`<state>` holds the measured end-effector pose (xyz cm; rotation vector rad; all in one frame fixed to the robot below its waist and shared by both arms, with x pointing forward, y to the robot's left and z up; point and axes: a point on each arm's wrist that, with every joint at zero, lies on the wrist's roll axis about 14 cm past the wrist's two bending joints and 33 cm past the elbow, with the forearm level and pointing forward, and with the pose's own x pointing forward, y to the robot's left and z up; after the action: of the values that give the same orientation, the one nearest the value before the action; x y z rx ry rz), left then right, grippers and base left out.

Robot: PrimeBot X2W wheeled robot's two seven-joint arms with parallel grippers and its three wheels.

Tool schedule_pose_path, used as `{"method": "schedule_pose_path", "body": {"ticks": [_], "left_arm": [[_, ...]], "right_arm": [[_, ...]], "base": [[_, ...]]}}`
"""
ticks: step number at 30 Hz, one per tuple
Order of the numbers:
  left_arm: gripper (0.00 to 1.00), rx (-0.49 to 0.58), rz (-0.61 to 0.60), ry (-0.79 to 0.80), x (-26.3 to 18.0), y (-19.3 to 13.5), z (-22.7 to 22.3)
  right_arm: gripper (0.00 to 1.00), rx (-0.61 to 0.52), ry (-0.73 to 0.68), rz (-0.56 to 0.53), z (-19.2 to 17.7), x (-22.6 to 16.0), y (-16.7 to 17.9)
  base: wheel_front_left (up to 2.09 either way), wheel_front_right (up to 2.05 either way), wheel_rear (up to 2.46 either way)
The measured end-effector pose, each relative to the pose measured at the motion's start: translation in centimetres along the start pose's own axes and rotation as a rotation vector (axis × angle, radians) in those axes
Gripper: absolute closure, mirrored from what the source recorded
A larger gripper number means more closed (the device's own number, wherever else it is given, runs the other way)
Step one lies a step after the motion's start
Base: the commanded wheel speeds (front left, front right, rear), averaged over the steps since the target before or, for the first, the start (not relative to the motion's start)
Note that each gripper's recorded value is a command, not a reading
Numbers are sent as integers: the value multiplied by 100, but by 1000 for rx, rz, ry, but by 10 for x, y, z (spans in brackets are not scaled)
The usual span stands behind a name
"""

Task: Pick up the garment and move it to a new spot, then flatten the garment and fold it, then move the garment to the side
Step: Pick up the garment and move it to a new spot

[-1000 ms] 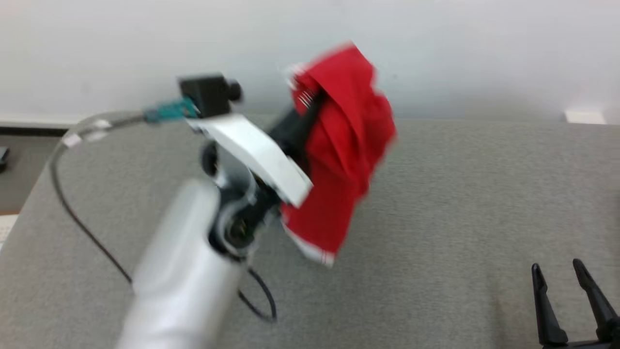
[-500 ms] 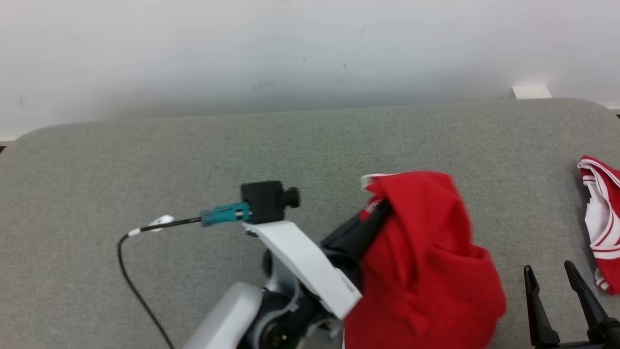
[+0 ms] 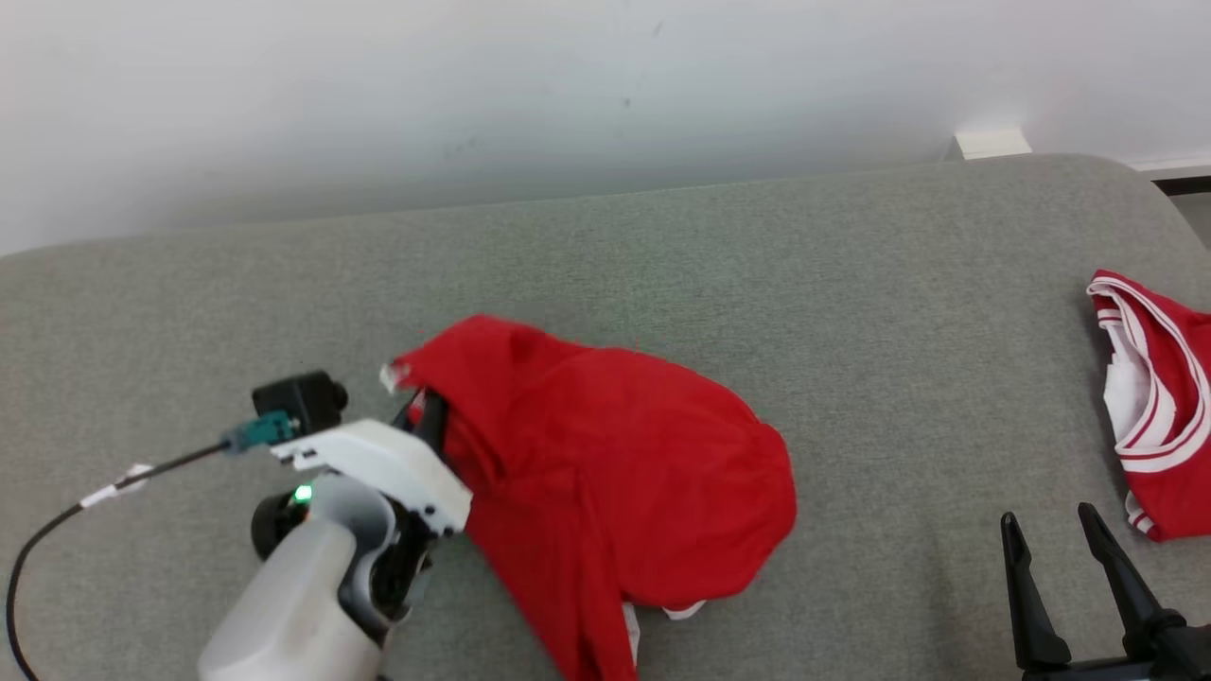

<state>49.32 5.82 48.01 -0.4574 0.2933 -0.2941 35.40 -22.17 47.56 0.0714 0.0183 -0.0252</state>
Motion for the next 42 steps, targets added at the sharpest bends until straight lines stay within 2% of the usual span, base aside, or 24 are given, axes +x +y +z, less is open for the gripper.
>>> {"method": "schedule_pose_path", "body": {"ticks": [1,4,6,14,18,20,24,30,35,42], "left_arm": [[0,36,17,26,0,7,-10],[0,118,60,64,-2,27,-27],[0,147,72,31,-1,31,-22],[0,288,43,-94,-10,25,8],[0,364,35,-239,-31,15,43],[0,392,37,-274,-48,14,44],[0,370,51,-341,-87,9,41],[0,373,60,-354,-128,7,19],[0,353,99,-301,-150,17,-9],[0,342,108,-292,-162,22,-17]], "right_arm": [[0,0,4,-2,-1,-1,-1],[0,1,10,-9,-3,-4,-3],[0,1,5,-16,-1,-4,-5],[0,-17,-55,-29,18,-6,-13],[0,-32,-79,-28,26,-10,-15],[0,-38,-95,-26,32,-12,-16],[0,-40,-110,-26,36,-20,-16],[0,-44,-115,-7,36,-22,-8],[0,-34,-100,3,30,-26,-1],[0,-3,-53,23,13,-32,12]], "base": [[0,0,0],[0,0,0],[0,0,0],[0,0,0],[0,0,0],[0,0,0],[0,0,0],[0,0,0],[0,0,0],[0,0,0]]}}
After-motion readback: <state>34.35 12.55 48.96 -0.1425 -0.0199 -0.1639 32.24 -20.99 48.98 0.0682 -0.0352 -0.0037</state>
